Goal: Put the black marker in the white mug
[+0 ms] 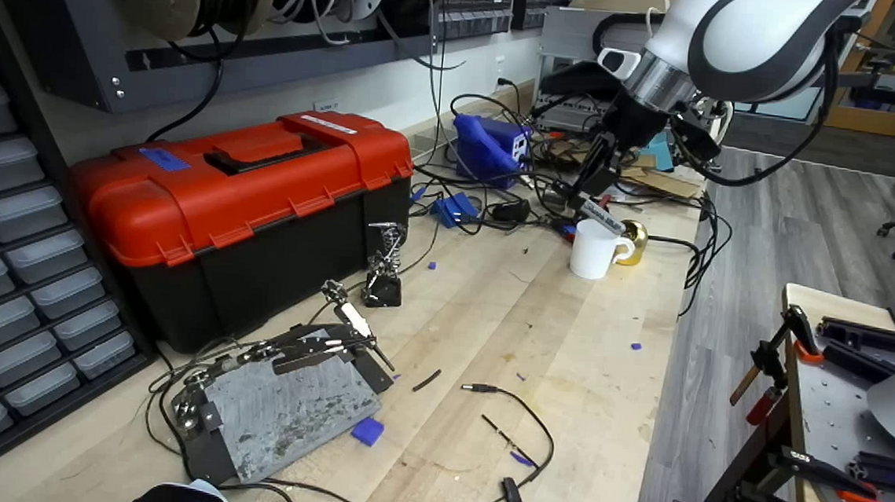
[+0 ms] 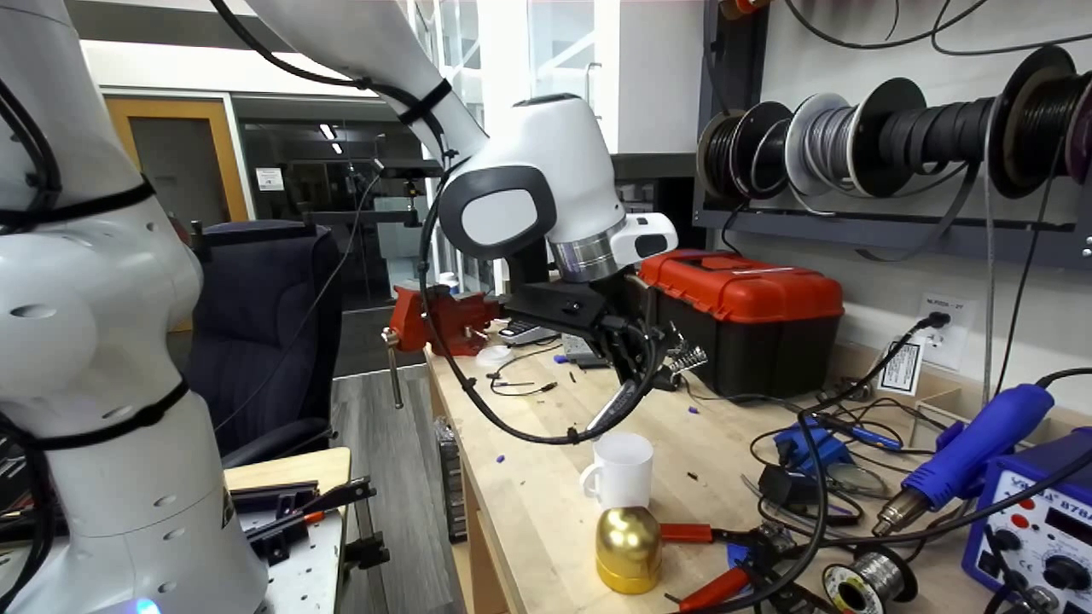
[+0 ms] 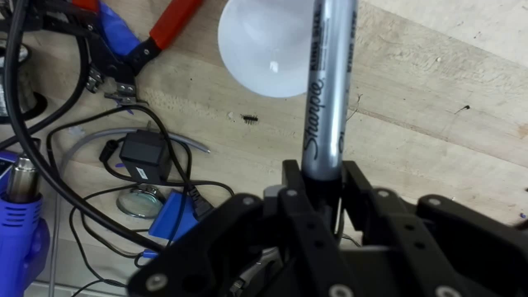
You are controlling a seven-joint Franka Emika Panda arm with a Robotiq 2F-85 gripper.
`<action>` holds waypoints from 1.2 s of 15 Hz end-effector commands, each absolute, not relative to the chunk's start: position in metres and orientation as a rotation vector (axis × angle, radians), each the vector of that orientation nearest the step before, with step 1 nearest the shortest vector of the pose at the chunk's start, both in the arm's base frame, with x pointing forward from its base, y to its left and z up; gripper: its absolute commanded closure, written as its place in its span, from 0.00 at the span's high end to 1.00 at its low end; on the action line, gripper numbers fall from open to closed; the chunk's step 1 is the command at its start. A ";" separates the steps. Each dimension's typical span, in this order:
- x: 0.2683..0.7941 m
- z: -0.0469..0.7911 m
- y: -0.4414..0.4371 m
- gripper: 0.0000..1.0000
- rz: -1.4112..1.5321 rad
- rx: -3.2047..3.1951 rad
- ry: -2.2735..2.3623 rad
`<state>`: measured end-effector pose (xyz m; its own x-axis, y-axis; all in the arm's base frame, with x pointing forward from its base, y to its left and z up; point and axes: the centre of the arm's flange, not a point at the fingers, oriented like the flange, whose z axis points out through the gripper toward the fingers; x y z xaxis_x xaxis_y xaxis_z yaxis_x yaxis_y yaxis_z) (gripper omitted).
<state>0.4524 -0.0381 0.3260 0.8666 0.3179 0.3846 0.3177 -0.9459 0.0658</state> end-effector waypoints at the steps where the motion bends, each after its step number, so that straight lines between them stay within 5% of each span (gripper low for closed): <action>1: 0.418 0.324 -0.046 0.05 0.732 3.014 0.453; 18: 0.413 0.362 -0.061 0.05 0.861 2.943 0.409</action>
